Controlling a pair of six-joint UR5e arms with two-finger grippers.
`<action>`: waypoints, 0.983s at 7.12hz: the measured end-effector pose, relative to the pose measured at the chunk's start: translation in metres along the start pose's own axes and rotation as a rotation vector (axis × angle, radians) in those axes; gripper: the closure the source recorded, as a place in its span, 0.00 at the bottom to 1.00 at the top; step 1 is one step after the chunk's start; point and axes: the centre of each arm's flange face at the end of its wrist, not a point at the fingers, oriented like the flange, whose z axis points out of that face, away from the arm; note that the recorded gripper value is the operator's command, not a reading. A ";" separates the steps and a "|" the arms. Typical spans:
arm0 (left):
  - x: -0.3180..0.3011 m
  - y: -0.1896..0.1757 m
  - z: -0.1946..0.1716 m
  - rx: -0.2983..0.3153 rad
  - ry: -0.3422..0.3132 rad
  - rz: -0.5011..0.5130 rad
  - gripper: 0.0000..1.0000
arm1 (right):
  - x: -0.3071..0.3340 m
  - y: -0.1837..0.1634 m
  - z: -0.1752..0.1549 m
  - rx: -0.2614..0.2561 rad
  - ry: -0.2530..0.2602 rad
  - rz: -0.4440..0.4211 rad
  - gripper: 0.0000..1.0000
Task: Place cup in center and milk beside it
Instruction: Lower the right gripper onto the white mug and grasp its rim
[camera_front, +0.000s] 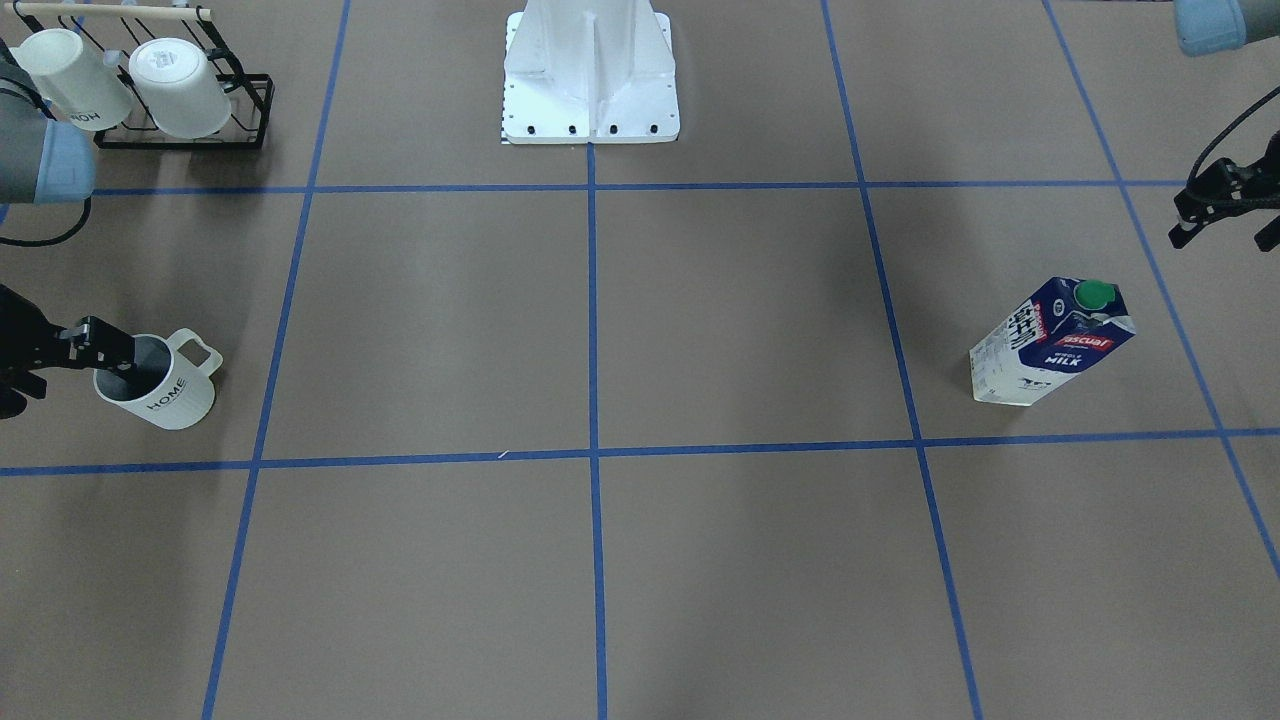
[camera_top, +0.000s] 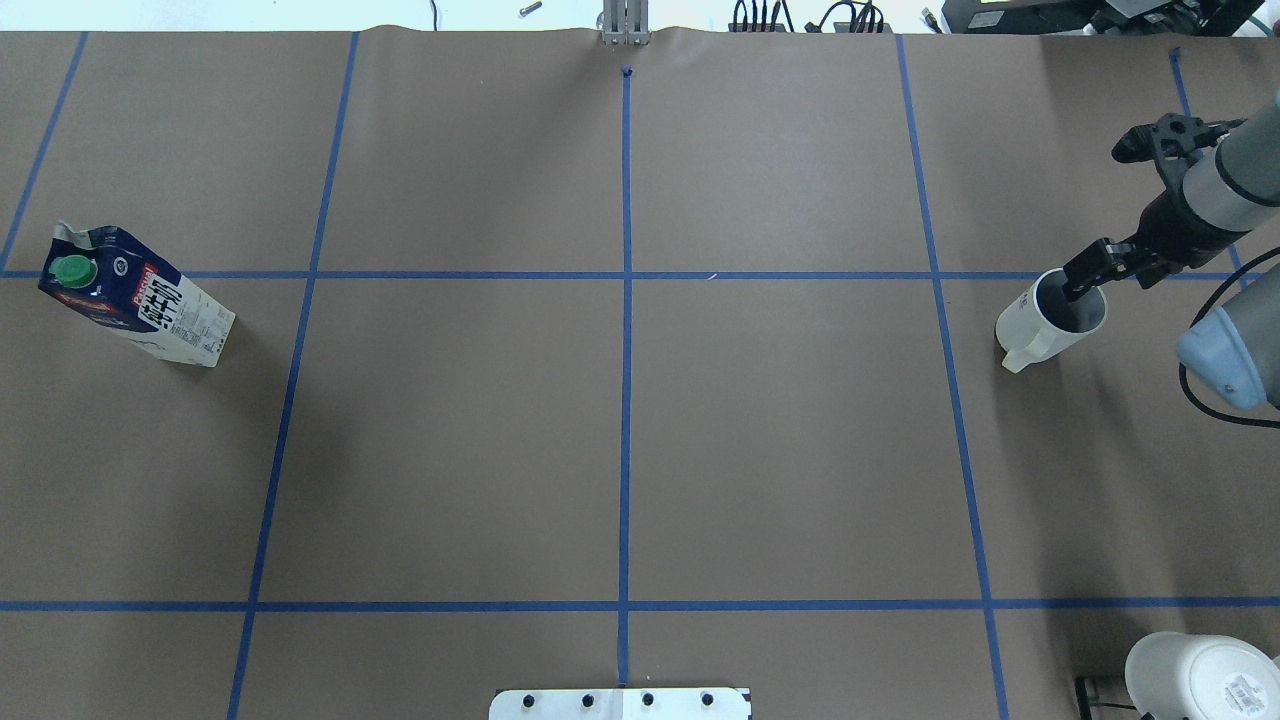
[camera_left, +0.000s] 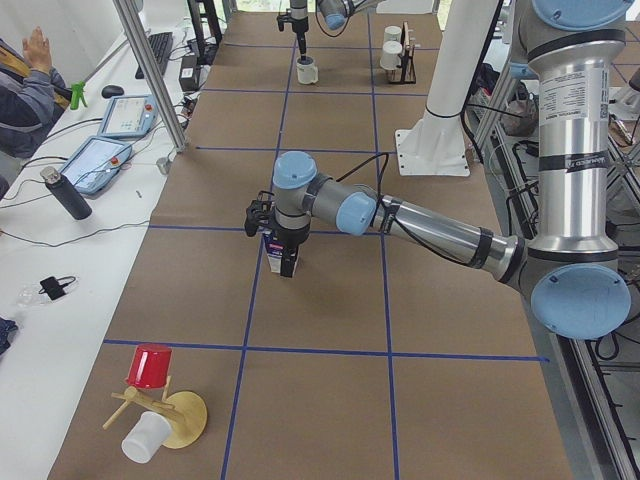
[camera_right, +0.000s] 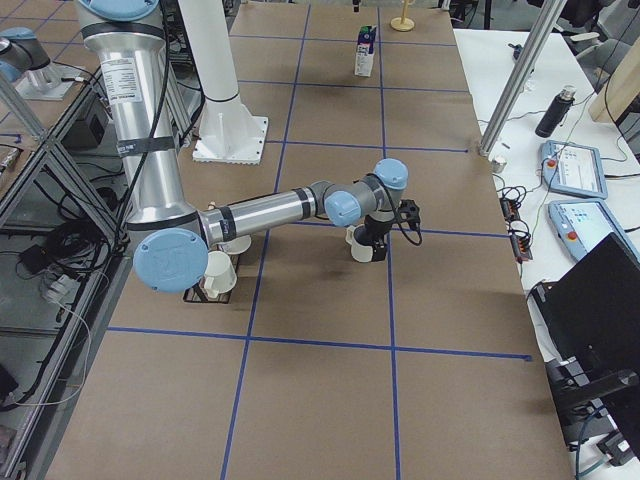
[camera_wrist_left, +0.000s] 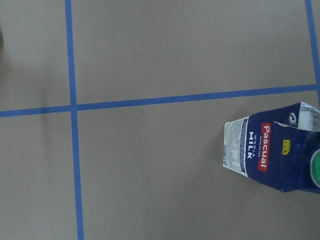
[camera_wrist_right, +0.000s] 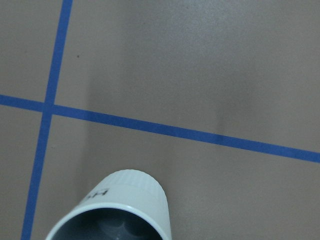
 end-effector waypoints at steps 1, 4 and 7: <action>0.001 0.000 -0.001 0.002 0.001 0.000 0.01 | -0.001 0.001 0.007 -0.009 0.008 -0.002 0.99; 0.002 0.000 -0.003 0.005 0.004 -0.001 0.01 | -0.003 0.002 0.009 -0.015 0.007 0.006 1.00; 0.002 0.000 -0.002 0.003 0.006 -0.002 0.01 | -0.028 -0.010 -0.016 0.024 -0.027 -0.001 1.00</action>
